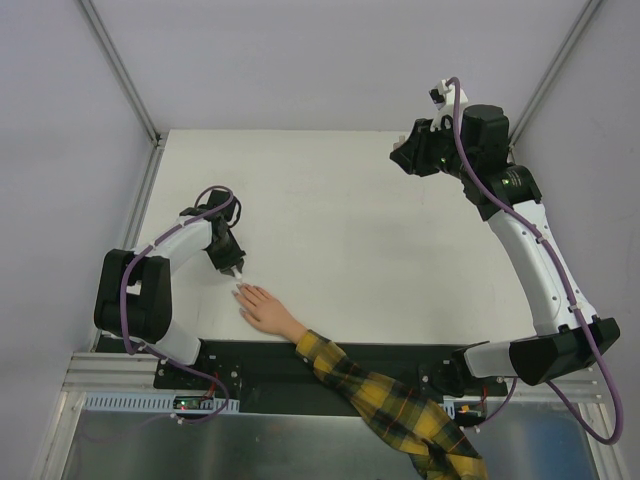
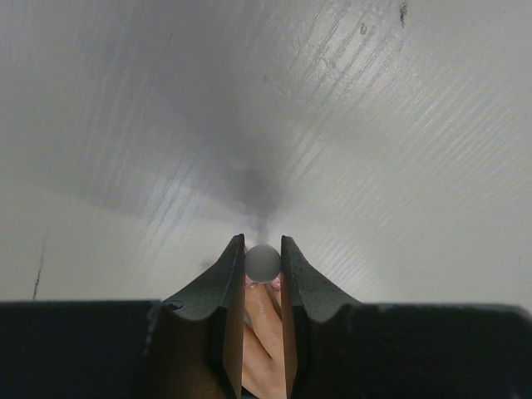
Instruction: Paint the nails
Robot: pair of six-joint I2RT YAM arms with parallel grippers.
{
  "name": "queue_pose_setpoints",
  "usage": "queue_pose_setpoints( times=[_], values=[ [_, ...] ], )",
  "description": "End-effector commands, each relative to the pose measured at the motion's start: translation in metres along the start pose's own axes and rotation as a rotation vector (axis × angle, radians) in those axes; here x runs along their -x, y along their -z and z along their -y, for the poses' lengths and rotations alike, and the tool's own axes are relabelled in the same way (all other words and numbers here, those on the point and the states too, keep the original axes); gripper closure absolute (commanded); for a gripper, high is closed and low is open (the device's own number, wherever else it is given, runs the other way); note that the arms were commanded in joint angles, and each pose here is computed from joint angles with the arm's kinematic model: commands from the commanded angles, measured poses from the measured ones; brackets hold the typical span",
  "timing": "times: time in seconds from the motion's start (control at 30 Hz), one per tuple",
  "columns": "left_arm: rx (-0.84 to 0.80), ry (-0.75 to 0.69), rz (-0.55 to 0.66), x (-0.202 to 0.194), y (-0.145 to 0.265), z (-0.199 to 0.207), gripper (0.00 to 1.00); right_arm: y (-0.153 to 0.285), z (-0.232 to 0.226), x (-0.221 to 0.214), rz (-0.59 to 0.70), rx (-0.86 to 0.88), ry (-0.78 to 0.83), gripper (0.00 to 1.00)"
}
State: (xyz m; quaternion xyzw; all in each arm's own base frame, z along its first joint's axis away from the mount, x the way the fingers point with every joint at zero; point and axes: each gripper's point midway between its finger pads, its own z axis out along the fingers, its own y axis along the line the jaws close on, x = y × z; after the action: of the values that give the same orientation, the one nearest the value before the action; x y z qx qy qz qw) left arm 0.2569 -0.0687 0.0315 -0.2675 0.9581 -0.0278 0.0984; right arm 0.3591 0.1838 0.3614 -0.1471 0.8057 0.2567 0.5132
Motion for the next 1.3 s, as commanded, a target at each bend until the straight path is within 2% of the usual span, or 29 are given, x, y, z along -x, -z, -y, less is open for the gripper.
queue_pose_setpoints(
  times=[0.0,1.07,1.27],
  values=[
    [-0.016,0.016,0.004,0.004,0.004,0.003,1.0,0.01,-0.006,0.023,0.079,0.017,0.012,0.99],
    [-0.06,0.012,0.018,-0.004,0.016,0.001,1.0,0.018,-0.012,0.02,0.087,0.03,0.002,1.0],
    [-0.095,-0.023,0.1,0.02,0.05,0.013,1.0,0.024,-0.013,0.022,0.098,0.027,0.01,1.0]
  ],
)
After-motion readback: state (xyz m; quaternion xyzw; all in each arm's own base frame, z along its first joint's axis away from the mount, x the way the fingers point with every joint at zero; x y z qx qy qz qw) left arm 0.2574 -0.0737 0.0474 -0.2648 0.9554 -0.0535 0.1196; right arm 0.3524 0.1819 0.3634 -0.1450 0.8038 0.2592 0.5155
